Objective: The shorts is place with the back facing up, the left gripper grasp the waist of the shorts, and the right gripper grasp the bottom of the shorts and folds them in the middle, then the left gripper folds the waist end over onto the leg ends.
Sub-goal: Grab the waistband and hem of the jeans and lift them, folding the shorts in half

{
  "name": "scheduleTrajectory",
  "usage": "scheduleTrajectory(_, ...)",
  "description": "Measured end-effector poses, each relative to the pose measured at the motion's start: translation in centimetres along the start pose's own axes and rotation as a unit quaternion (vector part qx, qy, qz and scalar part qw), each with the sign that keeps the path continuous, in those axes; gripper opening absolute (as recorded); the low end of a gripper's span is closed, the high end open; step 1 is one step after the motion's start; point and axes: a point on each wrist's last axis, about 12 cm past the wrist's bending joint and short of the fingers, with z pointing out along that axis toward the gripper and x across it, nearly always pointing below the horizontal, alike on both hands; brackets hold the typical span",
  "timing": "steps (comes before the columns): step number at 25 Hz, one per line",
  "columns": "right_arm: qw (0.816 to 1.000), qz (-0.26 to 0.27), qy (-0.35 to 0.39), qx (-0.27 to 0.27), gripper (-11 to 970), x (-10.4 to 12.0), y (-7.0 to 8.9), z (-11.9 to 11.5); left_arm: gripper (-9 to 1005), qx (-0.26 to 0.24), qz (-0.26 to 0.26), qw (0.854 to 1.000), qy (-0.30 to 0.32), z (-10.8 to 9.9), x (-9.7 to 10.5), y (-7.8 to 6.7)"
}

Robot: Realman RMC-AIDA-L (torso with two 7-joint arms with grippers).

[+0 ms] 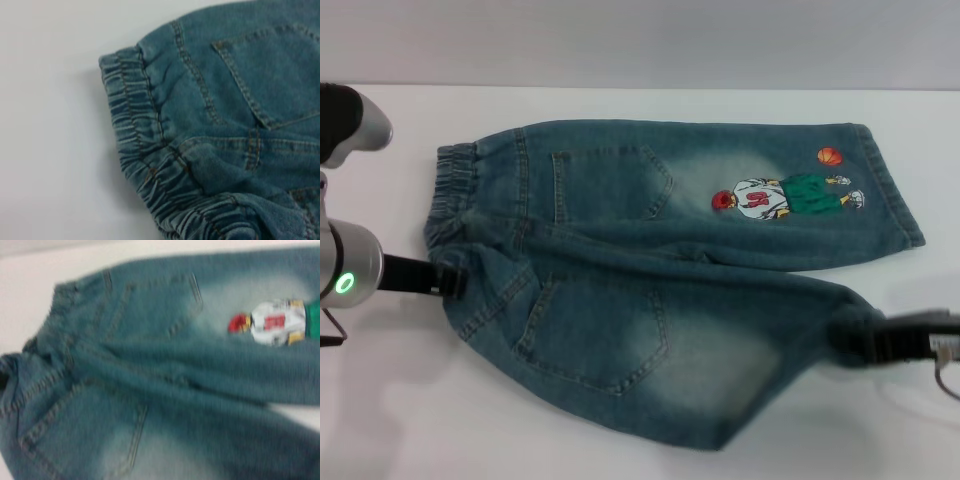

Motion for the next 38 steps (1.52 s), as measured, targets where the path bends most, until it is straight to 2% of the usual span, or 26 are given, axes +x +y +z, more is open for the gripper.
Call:
scheduleTrajectory(5, 0.999, -0.019, -0.048, 0.013, 10, -0.8, -0.6, 0.0, 202, -0.001, -0.008, 1.0, -0.03, -0.1, -0.4, 0.3)
scheduleTrajectory(13, 0.987, -0.04, -0.149, 0.046, 19, -1.5, -2.8, -1.0, 201, 0.013, -0.053, 0.992, -0.112, -0.1, -1.0, 1.4)
scheduleTrajectory(24, 0.963, 0.006, -0.267, 0.032, 32, -0.6, -6.5, -0.6, 201, 0.029, -0.108, 0.974, -0.199, 1.1, -1.4, 2.5)
scheduleTrajectory(30, 0.95, 0.03, -0.308, 0.033, 39, 0.5, -8.4, -1.1, 201, 0.029, -0.112, 0.967, -0.227, 1.1, -2.0, 2.5)
scheduleTrajectory(38, 0.933, 0.061, -0.355, 0.022, 48, 1.6, -10.3, -0.8, 202, 0.029, -0.115, 0.963, -0.242, 1.3, -2.3, 2.5)
